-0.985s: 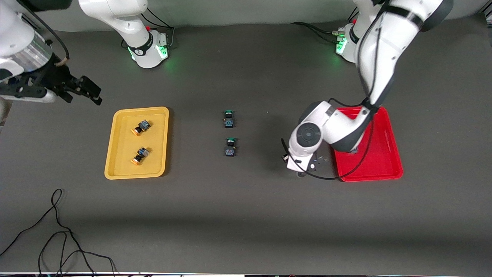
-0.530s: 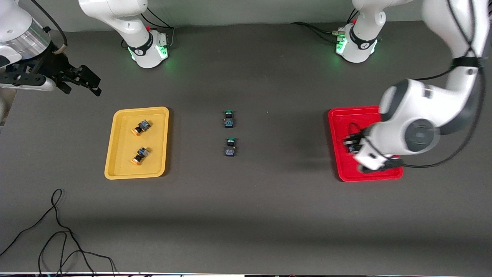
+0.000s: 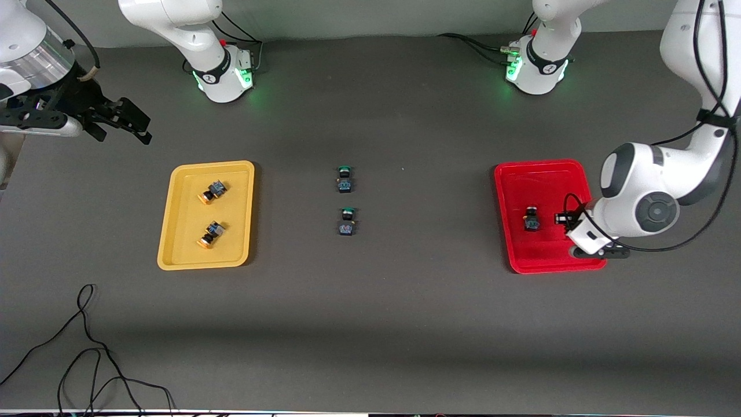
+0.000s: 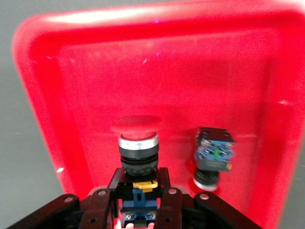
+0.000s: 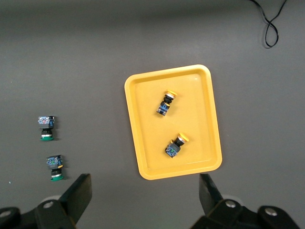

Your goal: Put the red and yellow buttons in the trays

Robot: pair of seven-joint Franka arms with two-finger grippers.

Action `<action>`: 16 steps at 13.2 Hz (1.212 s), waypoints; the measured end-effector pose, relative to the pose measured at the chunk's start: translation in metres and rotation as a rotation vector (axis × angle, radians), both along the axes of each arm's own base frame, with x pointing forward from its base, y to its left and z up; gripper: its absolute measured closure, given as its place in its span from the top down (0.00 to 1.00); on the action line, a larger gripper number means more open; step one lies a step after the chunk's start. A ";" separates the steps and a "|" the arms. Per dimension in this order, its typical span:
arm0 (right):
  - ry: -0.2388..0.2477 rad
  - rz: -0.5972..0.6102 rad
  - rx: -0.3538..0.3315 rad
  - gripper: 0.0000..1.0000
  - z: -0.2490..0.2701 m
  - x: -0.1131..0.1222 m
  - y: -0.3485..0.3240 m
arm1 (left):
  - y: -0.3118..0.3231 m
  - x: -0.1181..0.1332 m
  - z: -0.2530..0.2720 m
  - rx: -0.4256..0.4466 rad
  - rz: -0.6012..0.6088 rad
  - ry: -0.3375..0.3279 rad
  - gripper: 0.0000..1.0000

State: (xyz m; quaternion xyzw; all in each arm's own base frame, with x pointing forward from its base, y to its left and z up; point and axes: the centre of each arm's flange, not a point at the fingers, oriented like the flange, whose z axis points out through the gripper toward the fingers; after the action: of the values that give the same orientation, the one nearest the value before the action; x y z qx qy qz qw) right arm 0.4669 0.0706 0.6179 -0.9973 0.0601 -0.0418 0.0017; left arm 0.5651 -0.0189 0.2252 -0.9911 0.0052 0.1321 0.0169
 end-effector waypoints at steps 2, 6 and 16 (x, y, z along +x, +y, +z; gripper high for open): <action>-0.004 0.026 0.000 1.00 0.003 -0.003 0.012 | 0.005 -0.008 -0.020 -0.003 -0.004 0.014 0.33; 0.011 0.042 -0.002 1.00 0.004 -0.007 0.019 | 0.012 -0.003 0.001 0.031 -0.002 0.039 0.73; -0.004 0.025 0.009 1.00 0.006 -0.002 0.002 | 0.012 -0.001 0.293 0.039 -0.046 -0.019 1.00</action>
State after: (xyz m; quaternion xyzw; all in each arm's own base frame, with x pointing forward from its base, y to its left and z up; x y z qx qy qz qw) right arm 0.4652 0.0722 0.6238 -0.9979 0.0479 -0.0434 0.0069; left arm 0.5642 -0.0065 0.5182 -0.9914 0.0254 0.1223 0.0394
